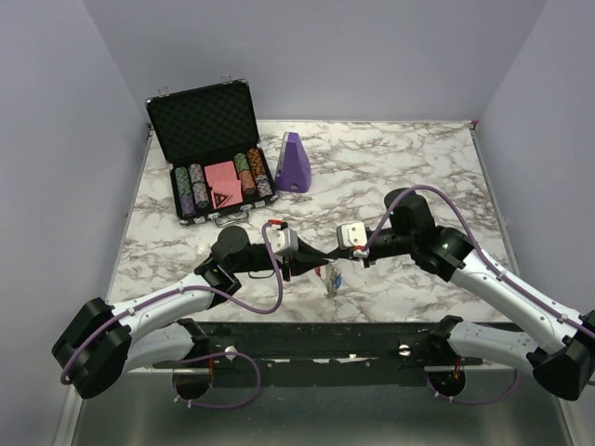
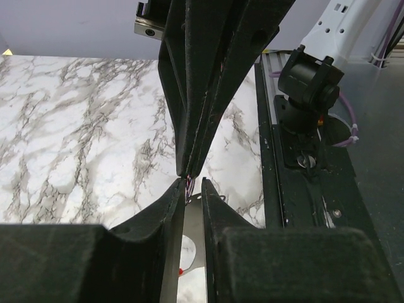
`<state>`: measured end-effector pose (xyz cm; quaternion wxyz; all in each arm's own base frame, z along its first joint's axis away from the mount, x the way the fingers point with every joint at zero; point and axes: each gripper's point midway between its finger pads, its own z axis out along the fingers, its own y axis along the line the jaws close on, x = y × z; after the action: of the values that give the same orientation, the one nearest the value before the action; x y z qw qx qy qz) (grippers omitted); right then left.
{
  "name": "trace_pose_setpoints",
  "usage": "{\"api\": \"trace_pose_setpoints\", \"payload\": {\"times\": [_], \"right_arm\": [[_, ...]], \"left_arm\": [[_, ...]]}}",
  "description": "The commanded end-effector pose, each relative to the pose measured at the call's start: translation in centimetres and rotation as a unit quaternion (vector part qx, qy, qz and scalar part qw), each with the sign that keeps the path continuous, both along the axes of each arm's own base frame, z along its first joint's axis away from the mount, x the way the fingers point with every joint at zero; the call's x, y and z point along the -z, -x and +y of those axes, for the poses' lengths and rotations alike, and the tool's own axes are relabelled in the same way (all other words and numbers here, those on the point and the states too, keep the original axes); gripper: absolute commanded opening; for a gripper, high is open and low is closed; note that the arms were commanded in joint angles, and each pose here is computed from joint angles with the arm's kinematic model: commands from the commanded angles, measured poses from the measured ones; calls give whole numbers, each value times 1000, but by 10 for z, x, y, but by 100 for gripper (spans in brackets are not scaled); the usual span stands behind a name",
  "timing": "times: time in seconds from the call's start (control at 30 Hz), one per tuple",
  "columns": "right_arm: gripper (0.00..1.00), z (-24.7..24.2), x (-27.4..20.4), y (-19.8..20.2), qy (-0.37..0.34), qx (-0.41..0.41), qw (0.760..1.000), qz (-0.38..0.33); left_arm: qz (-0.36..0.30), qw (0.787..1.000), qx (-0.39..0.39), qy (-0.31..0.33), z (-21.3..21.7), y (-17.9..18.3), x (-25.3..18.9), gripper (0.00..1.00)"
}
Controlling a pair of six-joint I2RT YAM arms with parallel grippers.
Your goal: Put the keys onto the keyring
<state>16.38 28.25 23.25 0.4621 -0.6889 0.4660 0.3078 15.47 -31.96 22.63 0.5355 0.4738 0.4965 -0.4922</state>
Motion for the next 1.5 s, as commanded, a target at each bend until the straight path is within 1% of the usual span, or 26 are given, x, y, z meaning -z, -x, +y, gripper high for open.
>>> {"api": "trace_pose_setpoints", "payload": {"times": [0.0,0.2,0.3,0.63,0.8,0.9,0.93,0.97,1.0,1.03,1.07,1.23,1.37,1.4,1.47], "right_arm": [[0,5,-11,-2,-18,-3,1000,-6],[1,5,-12,-3,-19,0,1000,-5],[0,6,-12,-3,-18,-1,1000,-4],[0,6,-9,-3,-16,0,1000,3],[0,7,-7,-4,-16,5,1000,7],[0,7,-6,-5,-15,6,1000,8],[0,7,-6,-6,-16,8,1000,8],[0,7,-7,-6,-16,9,1000,7],[0,7,-7,-6,-16,9,1000,6],[0,7,-7,-6,-16,8,1000,8],[0,7,-7,-6,-16,8,1000,8],[0,7,-6,-5,-15,11,1000,11],[1,6,-4,-11,-11,29,999,19],[3,5,-5,-13,-14,37,999,24],[13,5,-7,-15,-21,50,998,39]], "left_arm": [[-8,1000,6,-4,-1,1,-1,25],[-5,1000,-6,-18,0,-3,8,25],[-4,1000,-15,-24,2,-6,13,27],[-12,1000,-23,-3,0,-10,2,31],[-11,1000,-23,-1,-2,-10,2,31],[-8,1000,-14,-3,-6,-7,4,29],[-8,1000,-12,-4,-6,-6,4,26],[-8,1000,-8,-5,-7,-5,5,21],[-7,1000,-5,-5,-8,-4,5,13],[-8,1000,-4,-5,-8,-4,5,2],[-8,1000,-4,-5,-8,-4,5,0],[-15,1000,-11,10,-6,-4,-2,0],[-4,999,-24,25,-2,-5,-9,0],[1,999,-26,27,-1,-5,-10,0],[17,999,-27,30,-1,-4,-10,0]]}}
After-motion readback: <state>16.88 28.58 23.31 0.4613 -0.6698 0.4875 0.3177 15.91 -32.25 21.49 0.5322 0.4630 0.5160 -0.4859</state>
